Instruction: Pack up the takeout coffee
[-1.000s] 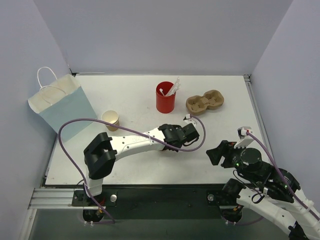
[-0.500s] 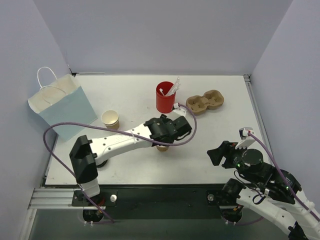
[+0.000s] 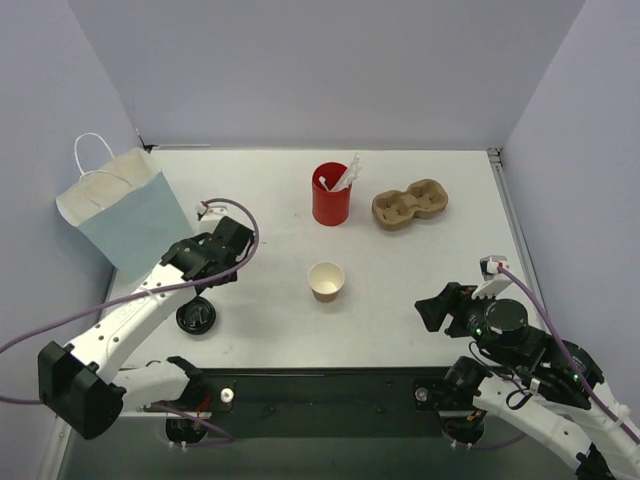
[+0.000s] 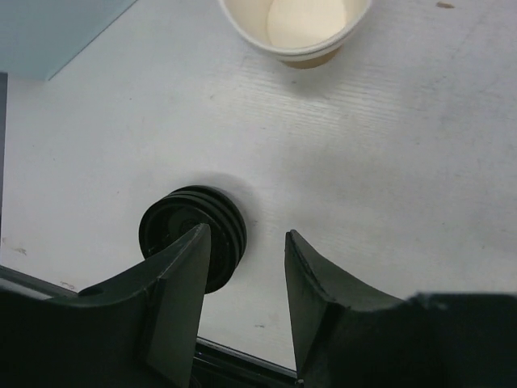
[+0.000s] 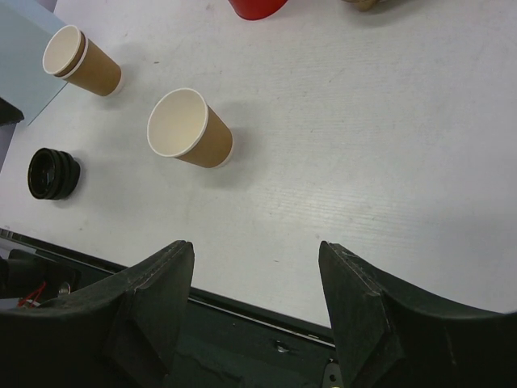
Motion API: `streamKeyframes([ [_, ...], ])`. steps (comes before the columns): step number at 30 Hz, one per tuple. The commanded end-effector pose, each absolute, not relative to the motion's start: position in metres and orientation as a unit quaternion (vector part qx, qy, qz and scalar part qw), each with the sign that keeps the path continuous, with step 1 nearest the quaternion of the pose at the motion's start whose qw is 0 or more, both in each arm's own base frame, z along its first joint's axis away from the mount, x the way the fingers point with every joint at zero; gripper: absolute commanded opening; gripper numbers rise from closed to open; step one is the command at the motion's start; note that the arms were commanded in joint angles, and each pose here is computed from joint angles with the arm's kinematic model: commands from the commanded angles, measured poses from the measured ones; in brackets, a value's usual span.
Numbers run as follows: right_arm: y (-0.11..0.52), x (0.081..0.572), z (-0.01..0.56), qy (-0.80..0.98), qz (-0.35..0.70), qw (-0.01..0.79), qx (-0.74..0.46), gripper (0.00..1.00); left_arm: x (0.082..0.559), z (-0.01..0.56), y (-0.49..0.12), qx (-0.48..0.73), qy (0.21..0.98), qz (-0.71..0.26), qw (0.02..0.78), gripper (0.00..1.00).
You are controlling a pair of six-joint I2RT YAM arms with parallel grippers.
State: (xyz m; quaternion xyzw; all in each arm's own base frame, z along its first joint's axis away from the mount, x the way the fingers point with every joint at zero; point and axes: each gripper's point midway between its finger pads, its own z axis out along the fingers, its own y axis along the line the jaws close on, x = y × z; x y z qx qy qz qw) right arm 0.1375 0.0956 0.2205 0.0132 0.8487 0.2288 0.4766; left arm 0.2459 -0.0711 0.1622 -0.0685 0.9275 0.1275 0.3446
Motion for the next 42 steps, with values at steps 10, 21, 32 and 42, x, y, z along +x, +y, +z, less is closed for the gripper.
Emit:
streamKeyframes([
  [10, 0.097, 0.141, 0.219, 0.853, 0.219, 0.474, 0.013, 0.64, 0.234, 0.123, -0.035, -0.217, 0.921, 0.063, 0.316, 0.52],
  [21, 0.1, 0.142, 0.22, 0.854, 0.219, 0.472, 0.006, 0.64, 0.225, 0.084, -0.035, -0.283, 0.923, 0.07, 0.252, 0.51],
  [32, 0.097, 0.141, 0.22, 0.85, 0.22, 0.478, 0.007, 0.64, 0.216, 0.06, -0.028, -0.304, 0.919, 0.095, 0.234, 0.45],
  [42, 0.098, 0.141, 0.216, 0.853, 0.217, 0.474, 0.006, 0.64, 0.217, 0.064, -0.023, -0.306, 0.913, 0.103, 0.249, 0.28],
])
